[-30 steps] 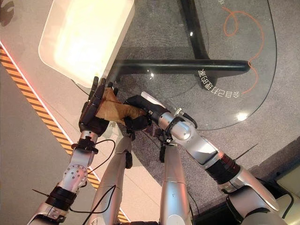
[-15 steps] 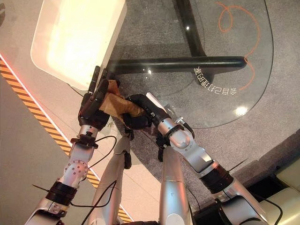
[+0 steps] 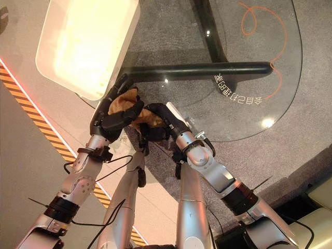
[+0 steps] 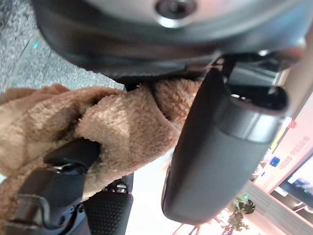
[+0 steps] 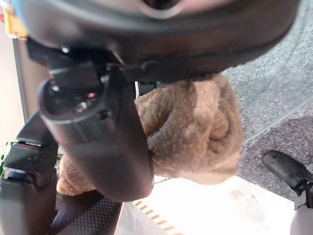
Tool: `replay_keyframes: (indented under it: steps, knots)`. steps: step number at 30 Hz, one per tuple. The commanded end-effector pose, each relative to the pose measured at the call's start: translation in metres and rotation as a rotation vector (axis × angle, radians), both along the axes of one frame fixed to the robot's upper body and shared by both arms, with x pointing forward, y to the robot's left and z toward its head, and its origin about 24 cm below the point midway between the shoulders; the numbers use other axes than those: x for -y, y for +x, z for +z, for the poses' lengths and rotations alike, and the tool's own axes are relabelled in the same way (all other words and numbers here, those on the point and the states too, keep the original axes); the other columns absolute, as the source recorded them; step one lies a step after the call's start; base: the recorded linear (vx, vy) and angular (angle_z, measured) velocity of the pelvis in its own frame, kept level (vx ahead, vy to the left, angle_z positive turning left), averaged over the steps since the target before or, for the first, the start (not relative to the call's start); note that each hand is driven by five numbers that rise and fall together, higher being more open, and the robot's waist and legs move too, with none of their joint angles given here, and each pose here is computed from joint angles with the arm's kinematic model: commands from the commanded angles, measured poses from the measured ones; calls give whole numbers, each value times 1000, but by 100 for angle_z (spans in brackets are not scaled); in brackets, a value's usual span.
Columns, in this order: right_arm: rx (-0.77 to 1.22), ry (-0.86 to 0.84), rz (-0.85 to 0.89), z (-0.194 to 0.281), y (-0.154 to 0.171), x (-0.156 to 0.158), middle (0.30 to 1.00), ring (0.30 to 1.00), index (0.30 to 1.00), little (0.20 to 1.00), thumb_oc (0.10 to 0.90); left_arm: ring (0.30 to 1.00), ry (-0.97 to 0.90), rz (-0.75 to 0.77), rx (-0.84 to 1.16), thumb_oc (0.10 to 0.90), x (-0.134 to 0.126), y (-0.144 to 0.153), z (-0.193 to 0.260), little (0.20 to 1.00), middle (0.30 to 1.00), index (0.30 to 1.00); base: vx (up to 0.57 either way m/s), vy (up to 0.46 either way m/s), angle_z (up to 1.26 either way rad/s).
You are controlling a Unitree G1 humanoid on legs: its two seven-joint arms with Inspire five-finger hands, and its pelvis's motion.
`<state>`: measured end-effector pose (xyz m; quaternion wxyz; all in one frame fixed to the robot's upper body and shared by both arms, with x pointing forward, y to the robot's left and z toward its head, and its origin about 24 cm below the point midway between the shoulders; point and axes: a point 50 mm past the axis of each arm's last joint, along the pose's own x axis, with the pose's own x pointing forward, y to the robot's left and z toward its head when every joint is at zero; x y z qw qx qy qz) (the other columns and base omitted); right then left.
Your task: Wipe the table with a cloth and put it in the basket.
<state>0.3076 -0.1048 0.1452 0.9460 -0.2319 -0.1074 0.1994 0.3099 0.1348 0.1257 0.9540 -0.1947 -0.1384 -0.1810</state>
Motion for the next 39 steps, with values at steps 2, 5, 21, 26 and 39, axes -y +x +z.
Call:
replay_keyframes:
  steps: [2, 5, 21, 26, 39]
  knots:
    - [276, 243, 244, 70, -26, -40, 300, 300, 300, 200, 100, 900, 52, -161, 107, 800, 34, -15, 10, 900, 900, 900, 0, 0, 0]
    - [281, 267, 237, 70, -27, -39, 300, 300, 300, 200, 100, 900, 34, -167, 93, 800, 32, -14, 7, 900, 900, 900, 0, 0, 0]
    - [273, 295, 243, 71, -29, -45, 300, 300, 300, 200, 100, 300, -145, -194, 119, 100, 27, -15, 7, 200, 300, 300, 0, 0, 0]
    - [273, 296, 244, 71, -30, -46, 300, 300, 300, 200, 100, 300, -157, -196, 122, 100, 27, -16, 8, 200, 300, 300, 0, 0, 0]
    - [274, 314, 238, 73, -31, -46, 300, 300, 300, 200, 100, 300, -166, -201, 125, 100, 27, -16, 9, 200, 300, 300, 0, 0, 0]
